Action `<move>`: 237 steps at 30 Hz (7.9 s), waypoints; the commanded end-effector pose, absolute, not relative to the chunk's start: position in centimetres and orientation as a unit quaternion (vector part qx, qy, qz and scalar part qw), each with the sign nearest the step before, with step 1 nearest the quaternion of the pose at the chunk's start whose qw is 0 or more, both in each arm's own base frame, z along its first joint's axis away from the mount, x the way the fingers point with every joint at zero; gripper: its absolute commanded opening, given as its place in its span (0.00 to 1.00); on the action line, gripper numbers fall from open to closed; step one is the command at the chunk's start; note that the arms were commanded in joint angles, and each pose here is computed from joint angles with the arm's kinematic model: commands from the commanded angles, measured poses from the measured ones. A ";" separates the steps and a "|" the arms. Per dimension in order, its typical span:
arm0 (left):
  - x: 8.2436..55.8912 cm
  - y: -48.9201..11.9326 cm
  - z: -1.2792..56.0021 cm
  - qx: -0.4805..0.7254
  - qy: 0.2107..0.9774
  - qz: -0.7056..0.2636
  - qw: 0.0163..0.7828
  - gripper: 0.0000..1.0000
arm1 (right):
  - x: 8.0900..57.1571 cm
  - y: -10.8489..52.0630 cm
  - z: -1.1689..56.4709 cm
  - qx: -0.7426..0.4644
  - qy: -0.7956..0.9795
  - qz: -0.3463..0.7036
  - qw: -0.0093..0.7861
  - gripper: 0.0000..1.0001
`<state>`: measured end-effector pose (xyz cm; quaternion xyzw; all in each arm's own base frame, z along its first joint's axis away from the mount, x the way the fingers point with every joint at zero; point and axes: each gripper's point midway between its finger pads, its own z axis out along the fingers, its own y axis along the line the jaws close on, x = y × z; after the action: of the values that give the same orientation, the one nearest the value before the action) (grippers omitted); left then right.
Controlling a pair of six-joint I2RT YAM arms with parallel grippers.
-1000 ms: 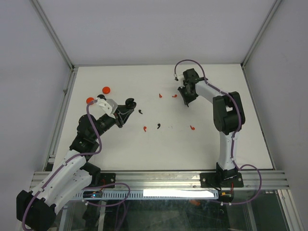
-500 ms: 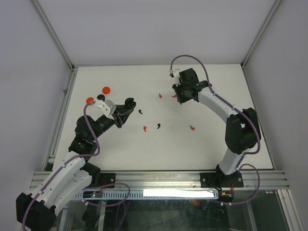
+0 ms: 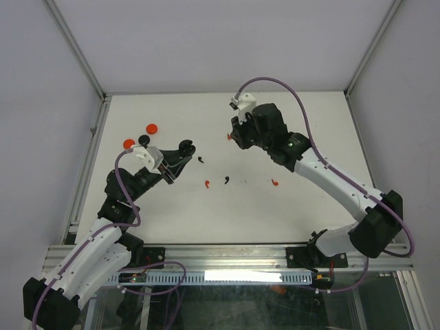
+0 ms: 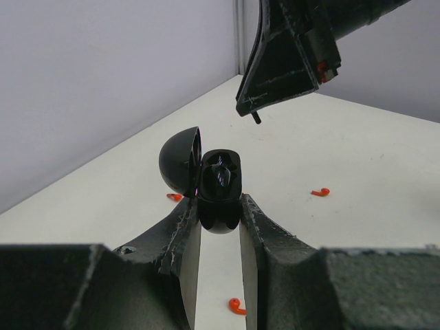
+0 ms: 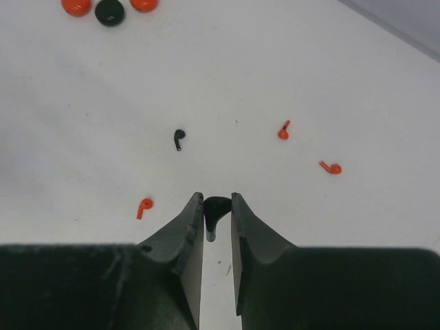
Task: Insert the wireless bluetooth earbuds into the charging case
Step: Pick up the earbud from the center of the board, then place the earbud in the charging case, then close the charging case, then place the charging case at the center of the board, then pick up the charging case at the center of the board.
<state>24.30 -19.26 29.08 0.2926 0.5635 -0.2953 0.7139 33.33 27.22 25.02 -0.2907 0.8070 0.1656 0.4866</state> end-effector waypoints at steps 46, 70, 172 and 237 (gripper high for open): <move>21.8 -20.4 31.5 0.335 0.492 -0.342 0.727 0.00 | 20.7 39.2 38.0 -0.339 0.517 0.452 0.642 0.14; 22.0 -20.2 31.7 0.317 0.497 -0.348 0.729 0.00 | 21.2 39.6 35.5 -0.358 0.538 0.418 0.639 0.15; 18.6 -31.2 12.9 0.185 0.808 -0.500 0.251 0.07 | 25.5 23.0 23.1 -0.212 0.780 0.264 0.526 0.87; 42.0 0.8 9.3 -0.165 0.917 0.084 0.354 0.82 | 24.6 17.1 21.1 -0.155 0.774 0.185 0.585 0.91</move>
<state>39.37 -2.15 8.16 -0.1654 0.9270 0.0322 0.3350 23.62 17.04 19.10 -0.1643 0.7982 0.1840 0.5496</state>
